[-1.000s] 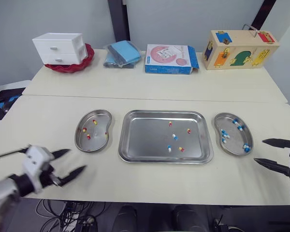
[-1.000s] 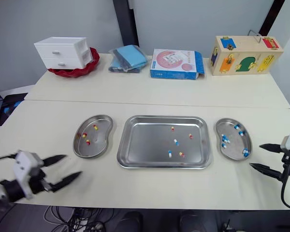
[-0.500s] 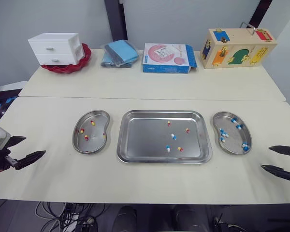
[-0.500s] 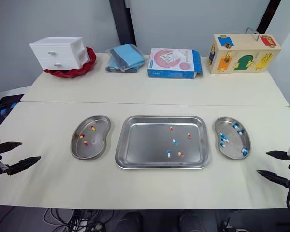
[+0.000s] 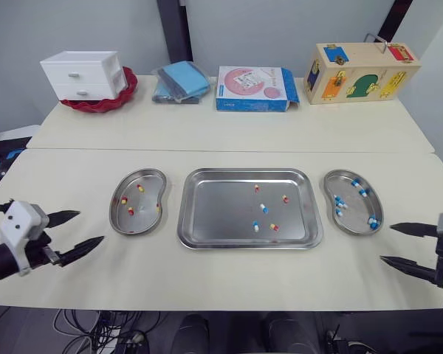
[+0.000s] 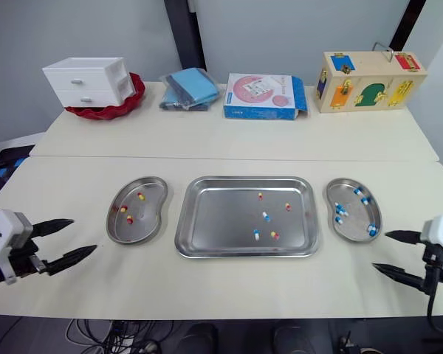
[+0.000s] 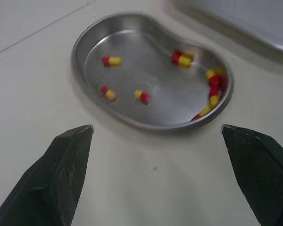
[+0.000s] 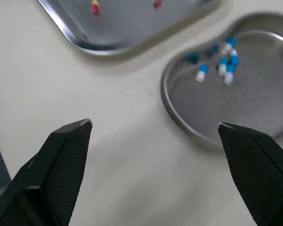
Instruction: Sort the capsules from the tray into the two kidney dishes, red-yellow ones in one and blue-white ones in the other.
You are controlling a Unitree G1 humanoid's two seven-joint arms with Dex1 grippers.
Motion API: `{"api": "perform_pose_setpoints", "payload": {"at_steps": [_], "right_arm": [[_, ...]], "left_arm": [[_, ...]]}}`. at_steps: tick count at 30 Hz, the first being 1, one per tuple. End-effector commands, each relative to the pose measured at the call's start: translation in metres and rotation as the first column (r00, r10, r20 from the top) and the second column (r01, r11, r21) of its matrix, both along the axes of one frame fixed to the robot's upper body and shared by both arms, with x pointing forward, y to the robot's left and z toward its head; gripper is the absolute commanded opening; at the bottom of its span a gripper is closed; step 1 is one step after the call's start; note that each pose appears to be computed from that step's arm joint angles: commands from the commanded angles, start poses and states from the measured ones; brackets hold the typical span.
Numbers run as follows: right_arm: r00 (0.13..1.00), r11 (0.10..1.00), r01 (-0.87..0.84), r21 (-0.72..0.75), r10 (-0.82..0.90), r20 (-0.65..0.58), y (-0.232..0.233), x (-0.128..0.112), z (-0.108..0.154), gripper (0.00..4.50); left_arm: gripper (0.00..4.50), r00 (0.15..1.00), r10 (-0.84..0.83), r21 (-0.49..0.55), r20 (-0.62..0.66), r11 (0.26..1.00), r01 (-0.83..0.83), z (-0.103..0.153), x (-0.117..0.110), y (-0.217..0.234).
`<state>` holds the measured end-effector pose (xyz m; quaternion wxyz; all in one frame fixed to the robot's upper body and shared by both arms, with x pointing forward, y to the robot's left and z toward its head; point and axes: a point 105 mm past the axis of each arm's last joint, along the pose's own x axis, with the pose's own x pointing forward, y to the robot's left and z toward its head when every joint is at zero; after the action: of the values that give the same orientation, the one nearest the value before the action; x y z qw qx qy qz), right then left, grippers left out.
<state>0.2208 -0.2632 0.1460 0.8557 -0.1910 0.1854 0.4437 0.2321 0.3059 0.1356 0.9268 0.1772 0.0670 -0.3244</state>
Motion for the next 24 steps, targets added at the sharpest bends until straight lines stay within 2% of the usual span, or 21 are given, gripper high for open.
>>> {"api": "perform_pose_setpoints", "payload": {"at_steps": [1, 5, 10, 15, 24], "right_arm": [[0.998, 0.998, -0.055, -0.015, 0.054, -0.037, 0.041, 0.004, 0.010, 4.48], [0.993, 0.994, -0.105, 0.025, 0.106, -0.042, 0.091, 0.014, 0.019, 4.48], [0.992, 0.993, -0.115, 0.010, 0.116, -0.040, 0.141, 0.031, 0.014, 4.48], [0.997, 0.996, -0.066, -0.061, 0.064, -0.038, 0.172, 0.051, 0.002, 4.48], [0.997, 0.989, -0.065, -0.133, 0.058, -0.052, 0.197, 0.060, -0.011, 4.48]], "left_arm": [[4.50, 0.990, -0.107, -0.054, 0.087, 0.992, 0.112, 0.004, -0.008, -0.039], [4.50, 0.964, -0.197, -0.175, 0.181, 0.958, 0.228, -0.006, -0.025, -0.089], [4.50, 0.929, -0.253, -0.232, 0.269, 0.919, 0.318, -0.015, -0.041, -0.123], [4.50, 0.913, -0.258, -0.269, 0.315, 0.899, 0.347, -0.028, -0.052, -0.132], [4.50, 0.890, -0.260, -0.297, 0.375, 0.875, 0.381, -0.028, -0.059, -0.144]]}}
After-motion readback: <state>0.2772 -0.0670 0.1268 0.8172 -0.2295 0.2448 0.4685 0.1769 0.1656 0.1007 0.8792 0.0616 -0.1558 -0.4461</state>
